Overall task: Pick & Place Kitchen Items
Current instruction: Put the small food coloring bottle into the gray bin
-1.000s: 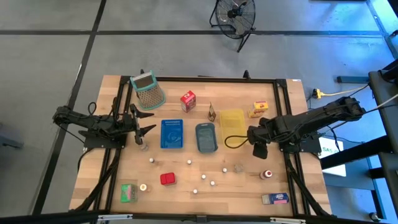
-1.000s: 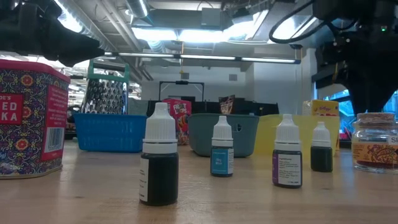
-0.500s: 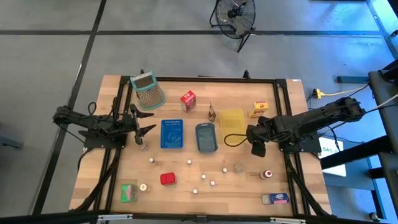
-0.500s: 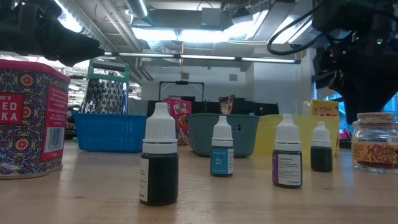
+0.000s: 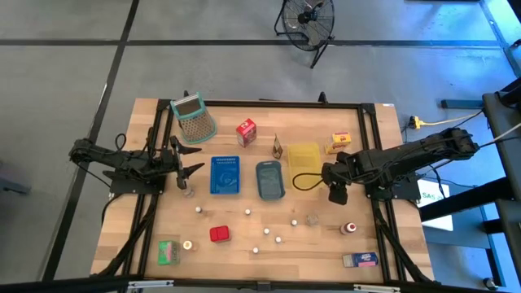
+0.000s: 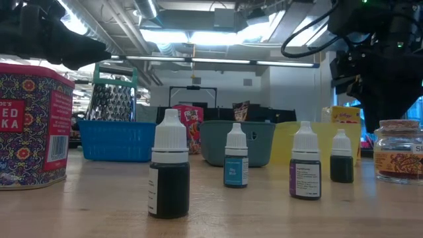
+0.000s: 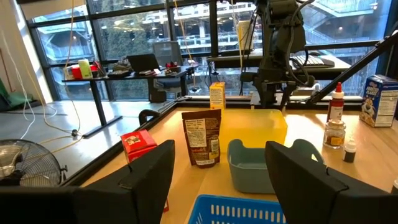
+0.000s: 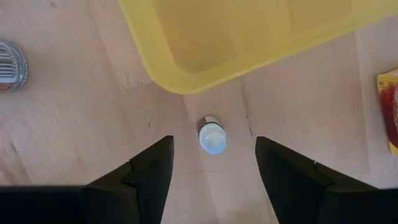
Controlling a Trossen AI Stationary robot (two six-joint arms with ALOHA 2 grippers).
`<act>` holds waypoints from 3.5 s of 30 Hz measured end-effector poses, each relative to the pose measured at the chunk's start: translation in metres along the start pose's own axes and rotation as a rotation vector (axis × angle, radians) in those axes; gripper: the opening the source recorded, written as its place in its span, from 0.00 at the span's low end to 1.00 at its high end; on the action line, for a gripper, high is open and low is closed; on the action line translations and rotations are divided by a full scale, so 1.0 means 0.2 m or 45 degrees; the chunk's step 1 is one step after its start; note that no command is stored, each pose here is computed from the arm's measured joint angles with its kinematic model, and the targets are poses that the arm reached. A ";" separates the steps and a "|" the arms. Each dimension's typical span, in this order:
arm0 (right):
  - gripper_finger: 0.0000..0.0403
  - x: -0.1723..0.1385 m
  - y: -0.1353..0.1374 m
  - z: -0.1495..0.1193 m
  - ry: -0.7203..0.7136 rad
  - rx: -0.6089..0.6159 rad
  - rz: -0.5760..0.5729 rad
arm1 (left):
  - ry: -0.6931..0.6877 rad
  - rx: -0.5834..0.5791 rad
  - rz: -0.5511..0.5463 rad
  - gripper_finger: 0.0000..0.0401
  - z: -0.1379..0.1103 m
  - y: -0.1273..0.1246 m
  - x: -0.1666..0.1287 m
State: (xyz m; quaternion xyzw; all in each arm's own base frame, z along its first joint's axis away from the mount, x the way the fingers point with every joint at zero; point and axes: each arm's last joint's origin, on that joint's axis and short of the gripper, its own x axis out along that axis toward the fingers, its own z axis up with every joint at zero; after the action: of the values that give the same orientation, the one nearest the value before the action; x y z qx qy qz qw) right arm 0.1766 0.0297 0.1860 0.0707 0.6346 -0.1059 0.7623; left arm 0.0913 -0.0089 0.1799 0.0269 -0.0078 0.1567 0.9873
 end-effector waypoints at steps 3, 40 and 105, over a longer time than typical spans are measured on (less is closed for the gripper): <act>0.57 0.00 0.00 0.00 -0.001 0.000 0.000 | 0.001 0.000 0.000 0.61 0.00 0.00 0.00; 0.56 0.16 0.04 0.05 0.156 -0.046 -0.066 | 0.000 -0.003 -0.002 0.61 0.00 0.00 0.00; 0.28 0.16 0.04 0.05 0.151 -0.045 -0.102 | 0.000 0.000 -0.002 0.61 0.00 0.00 0.00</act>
State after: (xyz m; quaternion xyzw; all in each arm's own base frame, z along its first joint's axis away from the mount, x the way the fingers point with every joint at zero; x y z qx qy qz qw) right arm 0.1930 0.0320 0.1557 0.0378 0.6828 -0.1206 0.7196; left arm 0.0913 -0.0089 0.1798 0.0269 -0.0076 0.1559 0.9874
